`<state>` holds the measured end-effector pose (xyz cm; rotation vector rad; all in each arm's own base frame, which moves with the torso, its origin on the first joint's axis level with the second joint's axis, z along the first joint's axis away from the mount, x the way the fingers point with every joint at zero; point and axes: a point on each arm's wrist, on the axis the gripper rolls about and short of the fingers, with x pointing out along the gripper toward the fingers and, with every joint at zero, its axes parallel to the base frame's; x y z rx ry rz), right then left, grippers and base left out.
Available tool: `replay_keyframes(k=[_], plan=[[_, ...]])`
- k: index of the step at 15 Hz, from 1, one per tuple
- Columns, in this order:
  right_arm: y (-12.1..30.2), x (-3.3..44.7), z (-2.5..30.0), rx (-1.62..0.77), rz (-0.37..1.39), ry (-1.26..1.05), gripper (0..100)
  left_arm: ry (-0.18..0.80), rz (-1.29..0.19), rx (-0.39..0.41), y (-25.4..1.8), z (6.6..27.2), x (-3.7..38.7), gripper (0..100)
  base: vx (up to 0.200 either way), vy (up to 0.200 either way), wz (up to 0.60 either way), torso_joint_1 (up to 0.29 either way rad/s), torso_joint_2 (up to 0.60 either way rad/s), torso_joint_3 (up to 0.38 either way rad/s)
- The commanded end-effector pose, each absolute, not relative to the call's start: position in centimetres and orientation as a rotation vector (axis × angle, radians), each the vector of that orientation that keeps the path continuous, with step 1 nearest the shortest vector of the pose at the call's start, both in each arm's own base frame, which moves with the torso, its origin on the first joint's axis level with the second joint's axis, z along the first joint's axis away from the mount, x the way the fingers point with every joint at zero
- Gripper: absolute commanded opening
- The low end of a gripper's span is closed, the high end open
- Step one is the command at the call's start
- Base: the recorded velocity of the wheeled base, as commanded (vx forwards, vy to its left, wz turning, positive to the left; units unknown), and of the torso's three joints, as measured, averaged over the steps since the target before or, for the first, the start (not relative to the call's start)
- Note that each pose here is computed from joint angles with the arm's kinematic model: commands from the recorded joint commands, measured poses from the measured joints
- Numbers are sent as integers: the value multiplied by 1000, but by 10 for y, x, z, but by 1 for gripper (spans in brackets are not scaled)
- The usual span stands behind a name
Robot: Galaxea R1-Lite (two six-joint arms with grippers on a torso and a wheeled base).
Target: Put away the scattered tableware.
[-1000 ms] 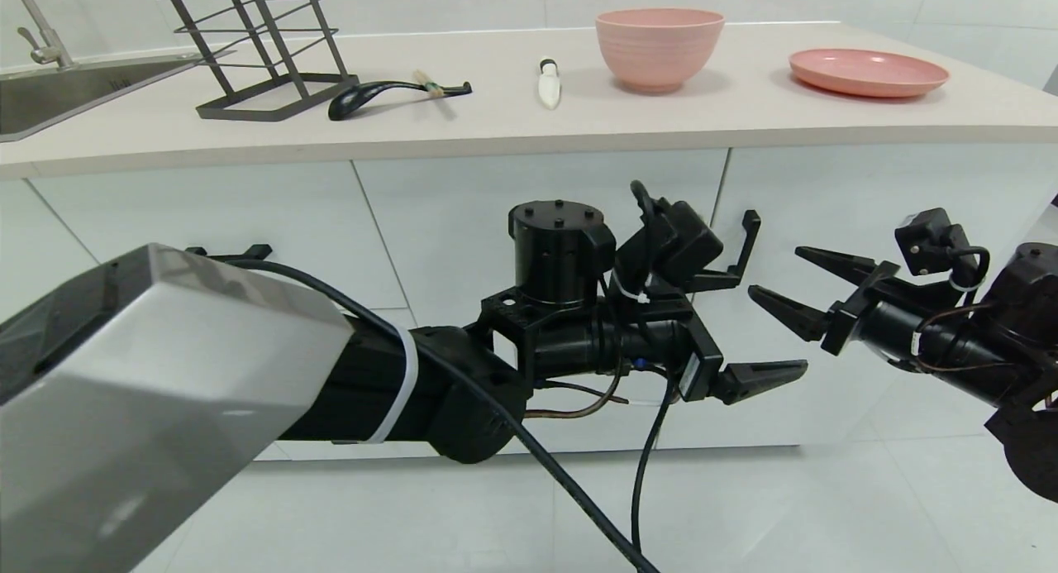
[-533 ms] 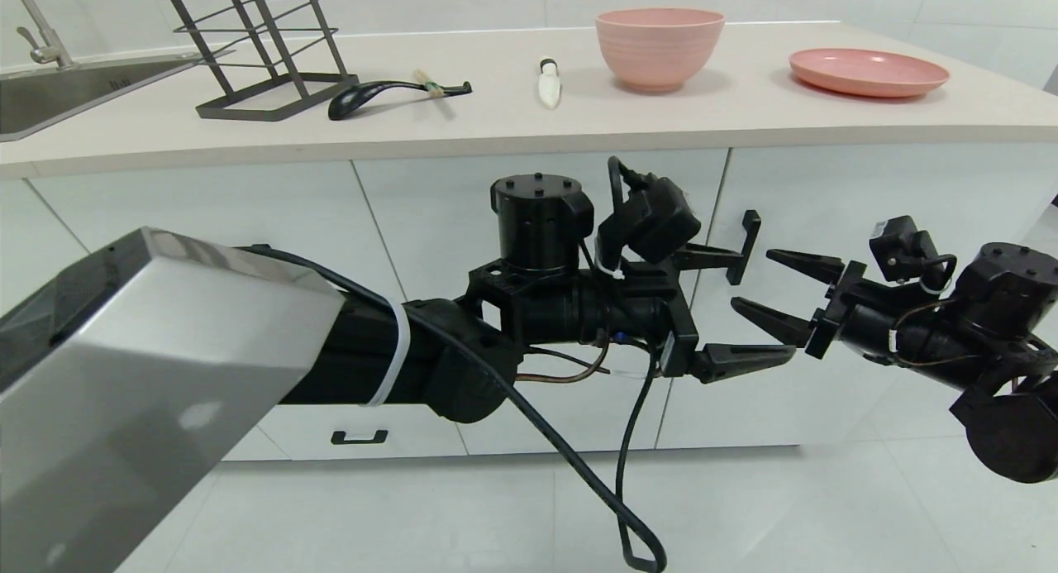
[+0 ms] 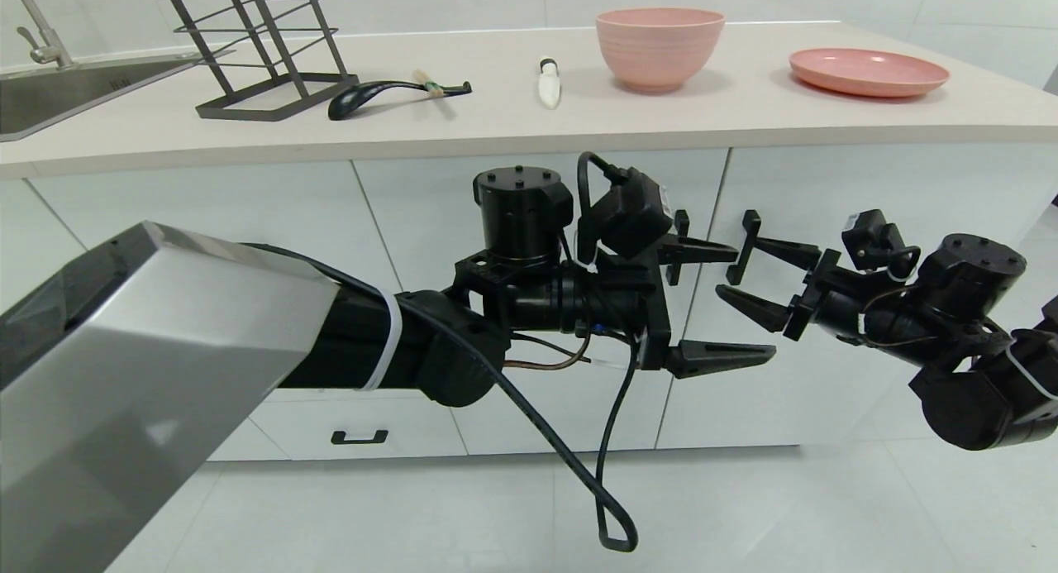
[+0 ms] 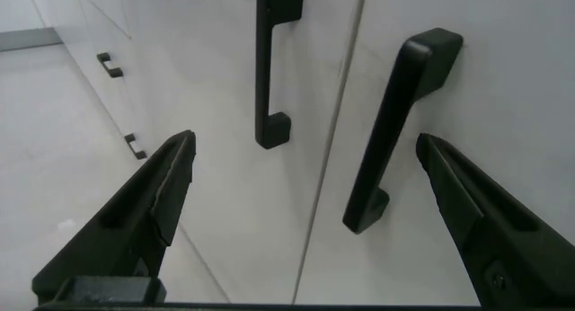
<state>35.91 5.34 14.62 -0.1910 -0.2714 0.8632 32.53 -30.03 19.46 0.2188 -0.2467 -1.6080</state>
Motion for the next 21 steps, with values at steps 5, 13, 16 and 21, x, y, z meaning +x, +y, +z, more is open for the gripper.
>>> replay_keyframes(k=[5,13,16,21], plan=[[55,368,140,-195,909,-276,100,-248,-1478,224,-302,195,328,100,0,0,0,0,0,0],[48,363,146,-232,1118,-305,100,-248,-1297,148,-314,207,345,100,0,0,0,0,0,0],[26,338,146,-257,1235,-296,100,-249,-1317,145,-327,200,345,100,0,0,0,0,0,0],[23,281,167,-279,1330,-303,100,-276,-1372,111,-357,197,337,100,0,0,0,0,0,0]])
